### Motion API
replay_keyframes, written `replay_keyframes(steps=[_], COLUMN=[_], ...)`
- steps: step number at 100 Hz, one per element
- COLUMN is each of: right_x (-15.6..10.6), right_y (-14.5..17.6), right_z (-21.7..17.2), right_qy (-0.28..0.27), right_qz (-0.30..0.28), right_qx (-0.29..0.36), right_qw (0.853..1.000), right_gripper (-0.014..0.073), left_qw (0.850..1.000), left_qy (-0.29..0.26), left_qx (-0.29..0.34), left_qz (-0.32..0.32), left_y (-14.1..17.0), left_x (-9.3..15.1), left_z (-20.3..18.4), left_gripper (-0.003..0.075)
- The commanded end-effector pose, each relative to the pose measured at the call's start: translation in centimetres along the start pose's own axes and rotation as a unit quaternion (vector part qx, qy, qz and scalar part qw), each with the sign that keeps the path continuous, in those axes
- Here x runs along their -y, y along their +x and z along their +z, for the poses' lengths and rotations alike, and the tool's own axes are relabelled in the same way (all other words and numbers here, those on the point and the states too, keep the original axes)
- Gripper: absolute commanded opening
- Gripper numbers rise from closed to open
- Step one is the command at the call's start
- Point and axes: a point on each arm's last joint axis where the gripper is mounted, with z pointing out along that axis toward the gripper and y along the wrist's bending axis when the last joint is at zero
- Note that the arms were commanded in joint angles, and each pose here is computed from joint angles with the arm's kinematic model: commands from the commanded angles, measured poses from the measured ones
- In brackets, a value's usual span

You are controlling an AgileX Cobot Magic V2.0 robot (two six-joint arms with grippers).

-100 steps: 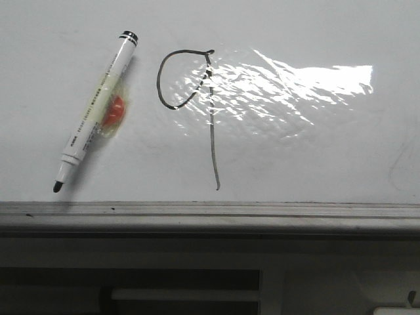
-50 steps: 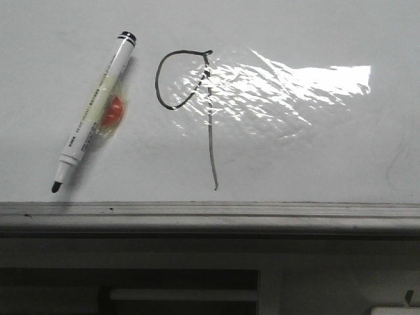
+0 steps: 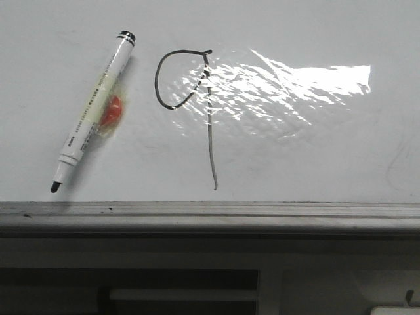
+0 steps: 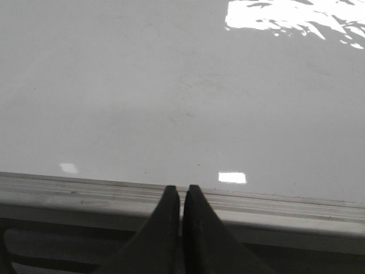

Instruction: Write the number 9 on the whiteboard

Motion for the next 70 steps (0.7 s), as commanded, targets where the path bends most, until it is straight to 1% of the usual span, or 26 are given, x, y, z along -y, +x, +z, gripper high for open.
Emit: replay_keyframes(steps=[1,39,44,55,65,70], right_x=[0.0,0.0,0.1,0.4,1.0,1.3], right_y=[-1.5,-1.2,-1.1,-1.3,-2.0,-2.5], right_z=[-0.2,-0.1,-0.1,-0.1,-0.3,-0.4], right_qy=[-0.001,-0.001,0.004,0.031,0.075,0.105], right_qz=[-0.005,-0.005,-0.015,-0.012,-0.009,-0.009], right_qx=[0.045,0.037,0.036,0.042,0.079,0.112], right_qw=[0.999,0.999,0.999,0.999,0.994,0.988], right_gripper=[-0.0061,-0.0061,-0.0061,-0.0061,-0.0061,-0.0061], left_qw=[1.0,1.0,1.0,1.0,1.0,1.0], left_qy=[0.003,0.003,0.003,0.003,0.003,0.003], left_qx=[0.025,0.025,0.025,0.025,0.025,0.025], left_qz=[-0.003,-0.003,-0.003,-0.003,-0.003,-0.003], left_y=[0.2,0.2,0.2,0.2,0.2,0.2], left_x=[0.0,0.0,0.0,0.0,0.0,0.0], left_z=[0.0,0.0,0.0,0.0,0.0,0.0], left_gripper=[-0.002,-0.002,-0.002,-0.002,-0.002,-0.002])
